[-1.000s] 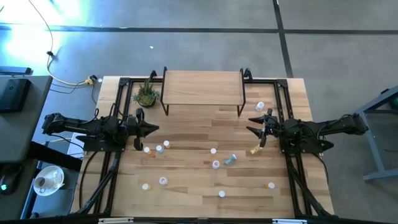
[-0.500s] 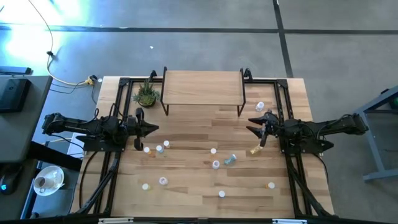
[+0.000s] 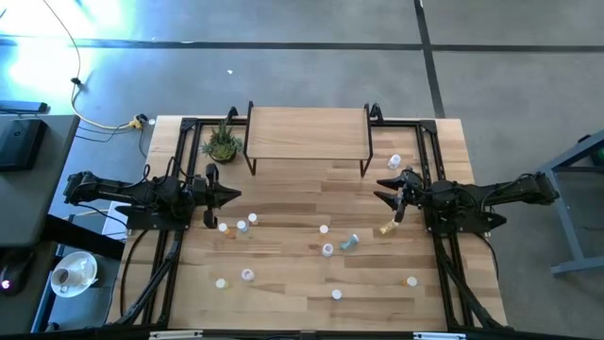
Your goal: Pick and place medicine bottles onto shelf by color
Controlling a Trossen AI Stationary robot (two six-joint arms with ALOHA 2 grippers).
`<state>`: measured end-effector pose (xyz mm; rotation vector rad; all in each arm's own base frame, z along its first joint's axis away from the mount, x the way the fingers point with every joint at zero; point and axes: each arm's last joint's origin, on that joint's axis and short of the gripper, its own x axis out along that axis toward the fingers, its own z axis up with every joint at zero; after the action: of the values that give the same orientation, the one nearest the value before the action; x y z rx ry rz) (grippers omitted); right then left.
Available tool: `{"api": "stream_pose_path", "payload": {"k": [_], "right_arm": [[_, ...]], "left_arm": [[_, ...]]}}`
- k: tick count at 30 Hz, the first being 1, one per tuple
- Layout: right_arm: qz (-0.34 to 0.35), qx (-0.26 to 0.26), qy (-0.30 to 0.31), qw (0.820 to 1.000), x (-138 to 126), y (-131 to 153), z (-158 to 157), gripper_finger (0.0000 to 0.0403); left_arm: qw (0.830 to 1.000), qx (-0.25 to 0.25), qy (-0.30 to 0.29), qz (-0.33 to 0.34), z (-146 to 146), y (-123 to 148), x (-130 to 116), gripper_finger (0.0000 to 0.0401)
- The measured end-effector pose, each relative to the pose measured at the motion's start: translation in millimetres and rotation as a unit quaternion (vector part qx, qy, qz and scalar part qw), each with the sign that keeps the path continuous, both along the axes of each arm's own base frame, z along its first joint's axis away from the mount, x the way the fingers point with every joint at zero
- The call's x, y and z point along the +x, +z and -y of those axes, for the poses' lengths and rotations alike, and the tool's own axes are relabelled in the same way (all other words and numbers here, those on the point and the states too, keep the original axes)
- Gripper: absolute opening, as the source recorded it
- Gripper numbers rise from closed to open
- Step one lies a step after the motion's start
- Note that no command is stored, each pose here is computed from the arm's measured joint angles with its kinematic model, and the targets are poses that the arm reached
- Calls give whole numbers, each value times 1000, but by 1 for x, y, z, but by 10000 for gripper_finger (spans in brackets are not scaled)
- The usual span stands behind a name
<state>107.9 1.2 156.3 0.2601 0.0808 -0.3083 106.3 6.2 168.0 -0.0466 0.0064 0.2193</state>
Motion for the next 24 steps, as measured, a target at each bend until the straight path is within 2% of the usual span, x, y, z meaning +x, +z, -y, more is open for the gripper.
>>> {"api": "stream_pose_path", "payload": {"k": [5, 7, 11, 16, 20, 24], "right_arm": [[22, 45, -5, 999, 0, 2, 0, 193], [26, 47, -5, 999, 0, 2, 0, 193], [28, 38, -7, 999, 0, 4, 0, 193], [62, -5, -6, 998, 1, 15, 0, 193], [88, -23, -33, 995, 0, 21, 2, 193], [112, -44, -26, 992, -1, 28, 1, 193]], "left_arm": [[1000, -3, 0, 1, 0, 0, 0, 1], [1000, -10, 0, 2, 0, 0, 0, 1], [1000, -13, 0, 3, 0, 0, 0, 1], [1000, -13, 0, 3, 0, 0, 0, 1], [1000, -13, 0, -2, 0, -1, 0, 1], [1000, -13, 0, -3, 0, -1, 0, 1]]}}
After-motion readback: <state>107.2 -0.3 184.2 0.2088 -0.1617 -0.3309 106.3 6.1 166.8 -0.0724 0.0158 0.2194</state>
